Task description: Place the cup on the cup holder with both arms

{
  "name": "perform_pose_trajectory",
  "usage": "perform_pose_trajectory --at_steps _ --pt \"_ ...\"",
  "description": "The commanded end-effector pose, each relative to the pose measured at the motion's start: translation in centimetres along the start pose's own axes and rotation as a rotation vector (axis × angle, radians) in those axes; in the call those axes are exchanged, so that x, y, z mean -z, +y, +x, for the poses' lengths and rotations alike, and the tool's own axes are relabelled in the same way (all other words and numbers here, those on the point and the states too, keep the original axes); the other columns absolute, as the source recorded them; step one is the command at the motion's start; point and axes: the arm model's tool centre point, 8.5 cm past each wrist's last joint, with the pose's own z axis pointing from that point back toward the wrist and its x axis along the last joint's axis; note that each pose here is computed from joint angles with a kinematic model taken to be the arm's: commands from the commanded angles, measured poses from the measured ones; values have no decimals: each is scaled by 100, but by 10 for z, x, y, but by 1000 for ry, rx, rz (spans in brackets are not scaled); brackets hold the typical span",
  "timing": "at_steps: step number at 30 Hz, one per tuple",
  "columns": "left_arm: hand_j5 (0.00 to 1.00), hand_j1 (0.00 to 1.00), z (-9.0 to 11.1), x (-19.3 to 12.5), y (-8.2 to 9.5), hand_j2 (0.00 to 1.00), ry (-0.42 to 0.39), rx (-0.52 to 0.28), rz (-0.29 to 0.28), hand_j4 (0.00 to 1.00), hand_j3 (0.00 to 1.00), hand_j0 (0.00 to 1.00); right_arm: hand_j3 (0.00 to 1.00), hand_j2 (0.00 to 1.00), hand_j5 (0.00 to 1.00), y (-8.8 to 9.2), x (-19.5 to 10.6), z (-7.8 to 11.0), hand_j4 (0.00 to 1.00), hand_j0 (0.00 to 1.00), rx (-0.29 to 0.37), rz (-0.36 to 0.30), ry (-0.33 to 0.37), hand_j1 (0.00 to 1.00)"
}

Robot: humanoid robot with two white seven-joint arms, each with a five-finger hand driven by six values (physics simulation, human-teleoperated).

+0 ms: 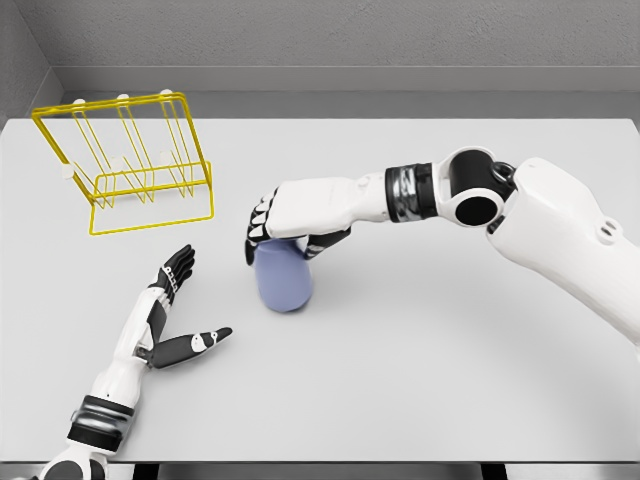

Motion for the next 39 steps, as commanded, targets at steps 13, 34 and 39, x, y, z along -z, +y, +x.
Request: perform_pose_trajectory --at_steps 13,34,39 --pt "100 100 3 3 0 100 -9 6 -5 100 100 100 82 82 82 0 3 -2 82 82 -54 37 29 82" --pt "100 100 6 12 -9 100 -38 -41 30 100 100 100 99 99 99 -7 -96 -51 99 99 -49 19 282 99" --pt "100 100 4 12 -11 100 -31 -39 29 100 100 100 100 100 100 20 -191 -79 100 100 24 73 498 100"
